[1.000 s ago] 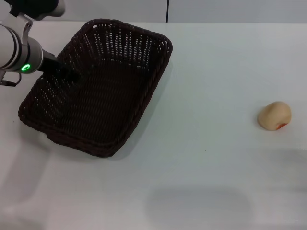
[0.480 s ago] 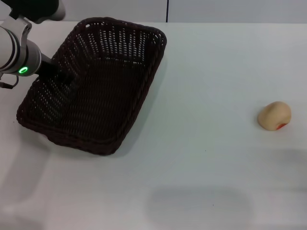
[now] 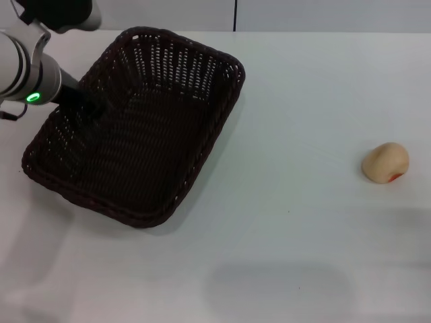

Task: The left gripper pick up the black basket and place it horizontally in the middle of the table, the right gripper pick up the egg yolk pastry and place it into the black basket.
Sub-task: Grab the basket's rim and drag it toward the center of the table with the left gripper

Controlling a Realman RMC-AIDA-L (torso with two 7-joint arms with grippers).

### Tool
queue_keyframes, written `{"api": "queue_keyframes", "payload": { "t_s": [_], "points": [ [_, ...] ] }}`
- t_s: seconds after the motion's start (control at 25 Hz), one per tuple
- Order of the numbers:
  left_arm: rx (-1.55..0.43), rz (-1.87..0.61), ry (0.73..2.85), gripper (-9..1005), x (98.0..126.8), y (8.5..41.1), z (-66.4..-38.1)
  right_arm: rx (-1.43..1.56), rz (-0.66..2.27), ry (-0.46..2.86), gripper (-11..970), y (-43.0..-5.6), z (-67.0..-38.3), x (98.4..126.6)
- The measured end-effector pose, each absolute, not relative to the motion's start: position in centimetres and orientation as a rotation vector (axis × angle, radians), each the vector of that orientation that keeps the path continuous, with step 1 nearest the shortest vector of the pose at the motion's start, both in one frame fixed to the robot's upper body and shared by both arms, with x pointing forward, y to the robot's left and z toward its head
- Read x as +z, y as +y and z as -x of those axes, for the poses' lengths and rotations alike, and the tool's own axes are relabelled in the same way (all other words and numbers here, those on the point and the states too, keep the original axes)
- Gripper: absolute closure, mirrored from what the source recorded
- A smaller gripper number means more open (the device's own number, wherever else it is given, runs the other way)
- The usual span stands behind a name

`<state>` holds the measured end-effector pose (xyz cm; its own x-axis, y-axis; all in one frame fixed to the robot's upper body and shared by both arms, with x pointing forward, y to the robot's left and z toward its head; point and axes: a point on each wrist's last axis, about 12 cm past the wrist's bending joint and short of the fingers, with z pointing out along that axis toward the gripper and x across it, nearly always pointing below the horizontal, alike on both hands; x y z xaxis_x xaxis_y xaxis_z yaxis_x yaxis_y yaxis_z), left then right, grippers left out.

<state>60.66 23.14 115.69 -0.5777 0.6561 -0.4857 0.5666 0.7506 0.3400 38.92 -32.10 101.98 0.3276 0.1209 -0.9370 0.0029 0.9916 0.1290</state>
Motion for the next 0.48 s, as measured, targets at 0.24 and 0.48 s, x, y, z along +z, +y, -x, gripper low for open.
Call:
{"api": "queue_keyframes", "payload": {
  "t_s": [0.24, 0.48],
  "points": [
    [0.153, -1.041, 2.26, 610, 117.8, 21.7, -60.0, 0.081, -0.113, 1.232, 141, -32.0, -39.0, 102.0],
    [0.032, -1.197, 2.135, 677, 119.1, 19.5, -59.7, 0.087, -0.106, 1.222, 142, -31.9, -38.8, 102.1]
  ]
}}
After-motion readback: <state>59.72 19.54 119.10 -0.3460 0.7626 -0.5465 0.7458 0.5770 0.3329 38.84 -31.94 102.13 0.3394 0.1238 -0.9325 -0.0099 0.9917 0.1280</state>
